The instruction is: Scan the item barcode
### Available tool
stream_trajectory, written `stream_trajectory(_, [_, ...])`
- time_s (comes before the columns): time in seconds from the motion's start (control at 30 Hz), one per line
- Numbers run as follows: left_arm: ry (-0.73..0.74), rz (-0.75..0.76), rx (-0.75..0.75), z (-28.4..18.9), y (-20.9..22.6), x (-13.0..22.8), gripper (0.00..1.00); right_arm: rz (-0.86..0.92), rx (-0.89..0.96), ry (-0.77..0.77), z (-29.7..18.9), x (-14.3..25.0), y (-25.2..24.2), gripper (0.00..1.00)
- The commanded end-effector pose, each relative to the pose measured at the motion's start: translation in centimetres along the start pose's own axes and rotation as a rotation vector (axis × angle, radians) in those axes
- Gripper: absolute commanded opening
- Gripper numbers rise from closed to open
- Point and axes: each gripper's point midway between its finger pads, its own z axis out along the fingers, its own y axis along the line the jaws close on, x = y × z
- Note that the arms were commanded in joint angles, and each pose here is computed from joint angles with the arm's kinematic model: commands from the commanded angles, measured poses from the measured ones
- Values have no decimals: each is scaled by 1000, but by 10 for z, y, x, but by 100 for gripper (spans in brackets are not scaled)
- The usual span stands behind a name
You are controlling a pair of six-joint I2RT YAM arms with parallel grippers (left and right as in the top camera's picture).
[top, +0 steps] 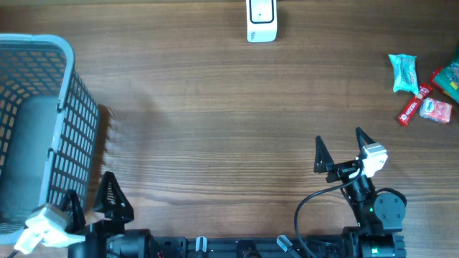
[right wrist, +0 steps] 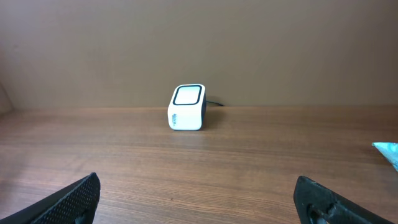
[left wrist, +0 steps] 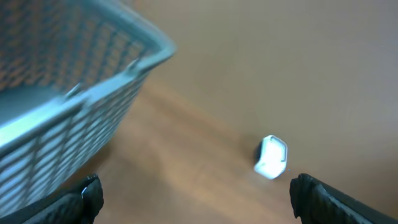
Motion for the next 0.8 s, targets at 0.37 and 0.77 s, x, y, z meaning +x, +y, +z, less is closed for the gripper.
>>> stream_trajectory(0.37, [-3, 214, 283, 91, -21, 77, 100, 16, 22, -13, -1, -2, -4, 100])
stream_trajectory(0.77, [60, 214, 251, 130, 14, 145, 100, 16, 22, -13, -1, -2, -4, 100])
